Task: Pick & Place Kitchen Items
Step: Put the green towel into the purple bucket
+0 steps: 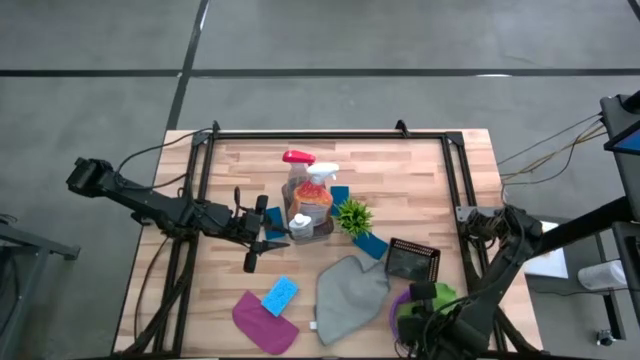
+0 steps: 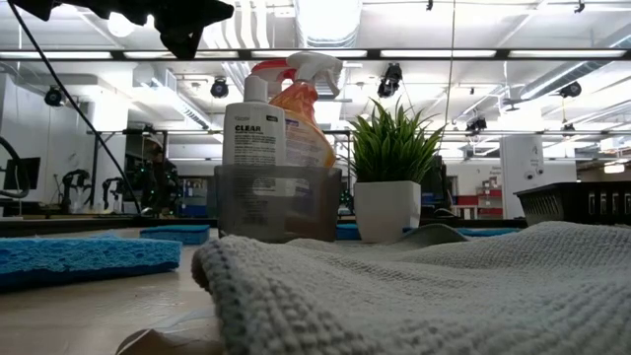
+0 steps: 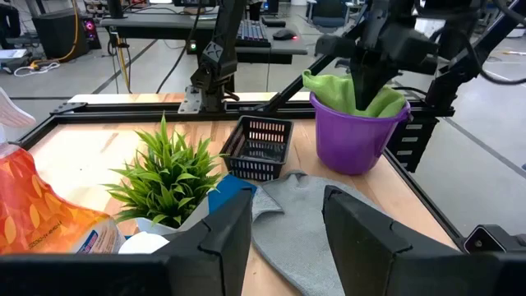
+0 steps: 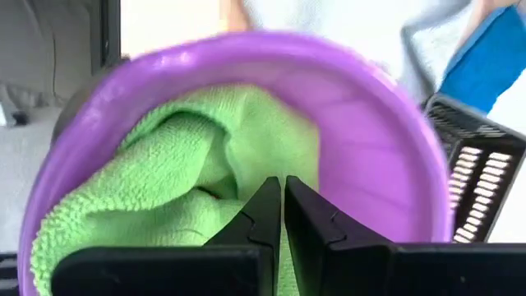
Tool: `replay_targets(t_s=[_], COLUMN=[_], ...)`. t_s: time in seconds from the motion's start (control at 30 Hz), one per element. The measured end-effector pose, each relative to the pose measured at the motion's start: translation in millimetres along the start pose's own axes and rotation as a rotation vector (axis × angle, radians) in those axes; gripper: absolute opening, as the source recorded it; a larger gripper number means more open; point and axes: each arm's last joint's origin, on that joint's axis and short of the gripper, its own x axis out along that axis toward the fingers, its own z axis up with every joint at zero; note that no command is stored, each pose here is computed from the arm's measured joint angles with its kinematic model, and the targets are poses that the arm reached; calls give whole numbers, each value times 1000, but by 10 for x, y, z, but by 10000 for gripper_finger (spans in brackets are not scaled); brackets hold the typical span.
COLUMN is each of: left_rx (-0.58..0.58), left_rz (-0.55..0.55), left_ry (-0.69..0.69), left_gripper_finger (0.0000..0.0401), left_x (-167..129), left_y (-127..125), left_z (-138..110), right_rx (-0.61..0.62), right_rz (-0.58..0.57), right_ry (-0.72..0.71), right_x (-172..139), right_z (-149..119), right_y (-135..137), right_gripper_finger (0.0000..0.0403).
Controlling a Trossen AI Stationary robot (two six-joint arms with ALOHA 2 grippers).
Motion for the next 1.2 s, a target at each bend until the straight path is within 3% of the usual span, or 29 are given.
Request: replay_targets(t_s=[0.33,0.77,0.9,1.2], left_rx=[0,1,1,2], left_rz=[0,0,0,0], left_ry=[4,4,4,9], left_gripper_finger=[155,155,155,155], left_x=[0,0,0,0], left_y=[-1,0,0,-1], left_z=[-4,-4,-4,-9], right_rx=[-17,8,1,37], right_rz=[-17,-27,-42,40], right_ry=[-1,158,184,177], right_x=[-67,-123,-167,-292], right_z=[12,132,212,405], right_y=[-30,-279,-400,-575], right_gripper_finger=[18,31,100,318])
